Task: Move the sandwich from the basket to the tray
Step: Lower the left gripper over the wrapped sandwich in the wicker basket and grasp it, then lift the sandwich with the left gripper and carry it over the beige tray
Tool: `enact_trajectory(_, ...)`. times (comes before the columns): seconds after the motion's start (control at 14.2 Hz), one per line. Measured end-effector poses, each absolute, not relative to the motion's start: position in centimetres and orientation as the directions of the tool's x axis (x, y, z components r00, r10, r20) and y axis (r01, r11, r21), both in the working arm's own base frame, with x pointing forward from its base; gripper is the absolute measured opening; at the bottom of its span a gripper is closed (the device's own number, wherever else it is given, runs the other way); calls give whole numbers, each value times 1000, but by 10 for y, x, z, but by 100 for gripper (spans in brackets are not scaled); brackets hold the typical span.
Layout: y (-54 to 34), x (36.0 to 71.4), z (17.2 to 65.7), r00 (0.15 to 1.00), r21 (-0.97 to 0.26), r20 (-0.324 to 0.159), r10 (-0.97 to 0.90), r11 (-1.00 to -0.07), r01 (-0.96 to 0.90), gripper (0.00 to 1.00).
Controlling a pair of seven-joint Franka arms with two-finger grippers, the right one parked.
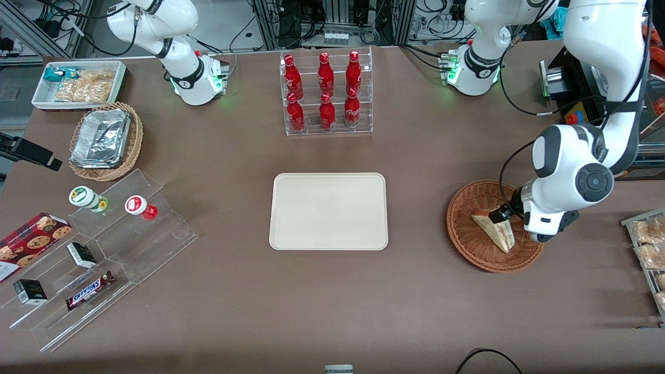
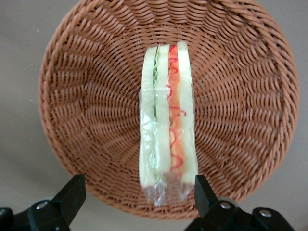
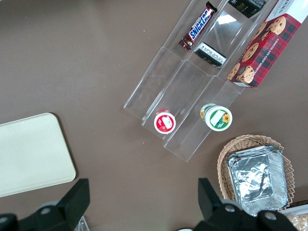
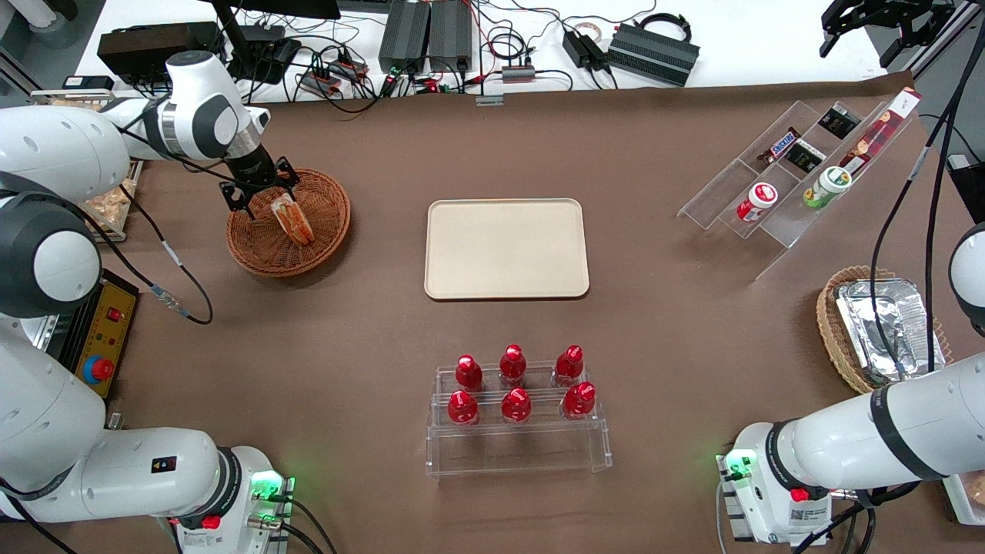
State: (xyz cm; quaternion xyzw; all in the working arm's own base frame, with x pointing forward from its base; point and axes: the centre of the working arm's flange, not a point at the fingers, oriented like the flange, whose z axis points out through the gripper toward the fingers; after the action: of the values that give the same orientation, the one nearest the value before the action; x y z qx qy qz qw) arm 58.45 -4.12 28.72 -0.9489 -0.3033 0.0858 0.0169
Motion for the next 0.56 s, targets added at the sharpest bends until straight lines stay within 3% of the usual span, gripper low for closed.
enact_trajectory(0.42, -43, 587, 249, 767, -62, -125, 630, -776, 627, 100)
enact_trajectory(0.56, -44, 588, 241, 761, -57, -122, 637, -770, 635, 81)
